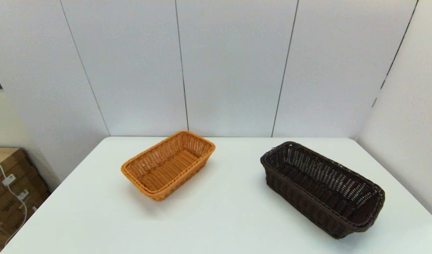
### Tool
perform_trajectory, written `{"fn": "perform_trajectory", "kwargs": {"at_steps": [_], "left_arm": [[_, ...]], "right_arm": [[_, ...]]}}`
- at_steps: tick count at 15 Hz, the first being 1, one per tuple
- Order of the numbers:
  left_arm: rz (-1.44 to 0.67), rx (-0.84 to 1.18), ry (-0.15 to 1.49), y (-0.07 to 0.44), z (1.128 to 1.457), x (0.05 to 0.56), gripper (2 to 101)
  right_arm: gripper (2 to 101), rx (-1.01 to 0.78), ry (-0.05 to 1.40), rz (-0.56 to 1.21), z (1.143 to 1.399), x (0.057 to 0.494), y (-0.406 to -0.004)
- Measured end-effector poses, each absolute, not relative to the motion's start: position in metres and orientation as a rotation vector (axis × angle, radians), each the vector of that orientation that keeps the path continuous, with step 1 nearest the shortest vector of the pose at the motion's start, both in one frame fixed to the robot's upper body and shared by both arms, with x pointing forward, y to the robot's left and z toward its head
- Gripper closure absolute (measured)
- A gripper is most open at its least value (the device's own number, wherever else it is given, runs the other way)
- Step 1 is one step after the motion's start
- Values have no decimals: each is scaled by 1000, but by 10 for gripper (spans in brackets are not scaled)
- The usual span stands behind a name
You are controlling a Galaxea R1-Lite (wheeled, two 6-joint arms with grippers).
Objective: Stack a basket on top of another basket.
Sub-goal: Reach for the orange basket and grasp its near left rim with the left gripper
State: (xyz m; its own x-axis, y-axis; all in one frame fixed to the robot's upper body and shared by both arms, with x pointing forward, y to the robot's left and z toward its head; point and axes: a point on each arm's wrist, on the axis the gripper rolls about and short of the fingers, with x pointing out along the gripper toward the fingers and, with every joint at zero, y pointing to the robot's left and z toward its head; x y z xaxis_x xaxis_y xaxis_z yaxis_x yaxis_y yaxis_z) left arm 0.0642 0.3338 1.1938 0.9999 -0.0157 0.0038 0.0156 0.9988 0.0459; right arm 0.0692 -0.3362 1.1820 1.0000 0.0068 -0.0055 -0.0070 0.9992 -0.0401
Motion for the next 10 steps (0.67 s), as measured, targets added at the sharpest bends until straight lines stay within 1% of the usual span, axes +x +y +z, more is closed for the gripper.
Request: {"fn": "perform_trajectory", "kwargs": {"at_steps": [3, 5, 7, 10], "left_arm": [[-32, 33, 9, 334, 1227, 57, 54], [-37, -11, 47, 333, 1256, 64, 54], [-36, -92, 119, 333, 1285, 83, 54], [-13, -229, 281, 332, 1322, 136, 54]], "right_arm": [[43, -42, 5, 8, 1182, 69, -336], [43, -40, 4, 8, 1182, 69, -336], [43, -40, 3, 7, 1182, 69, -336], [43, -41, 3, 7, 1182, 69, -336]]}}
